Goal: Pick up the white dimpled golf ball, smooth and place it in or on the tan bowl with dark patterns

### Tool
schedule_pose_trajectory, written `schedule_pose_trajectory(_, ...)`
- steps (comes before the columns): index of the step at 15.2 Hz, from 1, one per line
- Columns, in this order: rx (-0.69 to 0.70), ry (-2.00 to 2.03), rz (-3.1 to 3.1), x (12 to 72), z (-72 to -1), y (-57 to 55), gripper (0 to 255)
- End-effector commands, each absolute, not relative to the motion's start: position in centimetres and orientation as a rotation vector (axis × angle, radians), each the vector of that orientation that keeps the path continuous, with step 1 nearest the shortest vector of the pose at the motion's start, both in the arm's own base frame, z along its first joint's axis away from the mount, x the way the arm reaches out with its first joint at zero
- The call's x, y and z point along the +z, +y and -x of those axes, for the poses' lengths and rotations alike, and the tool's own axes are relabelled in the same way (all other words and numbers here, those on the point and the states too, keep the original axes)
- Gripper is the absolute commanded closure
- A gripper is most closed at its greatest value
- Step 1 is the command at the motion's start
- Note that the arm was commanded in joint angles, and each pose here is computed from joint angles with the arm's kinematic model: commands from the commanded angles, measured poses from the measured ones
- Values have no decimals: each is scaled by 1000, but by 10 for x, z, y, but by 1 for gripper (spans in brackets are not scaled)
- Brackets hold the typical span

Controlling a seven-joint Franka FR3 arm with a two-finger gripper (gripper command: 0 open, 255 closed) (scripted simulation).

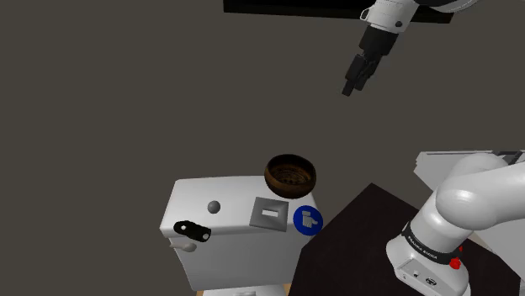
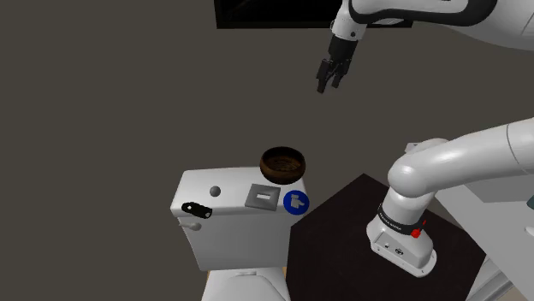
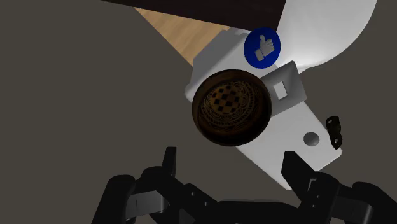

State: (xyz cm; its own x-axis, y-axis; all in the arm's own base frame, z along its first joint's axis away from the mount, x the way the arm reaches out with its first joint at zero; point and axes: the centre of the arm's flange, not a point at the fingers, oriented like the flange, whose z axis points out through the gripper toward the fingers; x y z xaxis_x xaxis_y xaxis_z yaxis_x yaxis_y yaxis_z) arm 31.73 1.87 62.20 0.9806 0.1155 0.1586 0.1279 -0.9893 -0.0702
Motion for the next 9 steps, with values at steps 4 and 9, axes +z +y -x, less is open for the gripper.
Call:
schedule_pose_trajectory(4, -216, -186, 3052, 600, -334, 48, 0)
schedule_pose_trajectory(9, -182, -183, 3060, 562, -362, 97, 0)
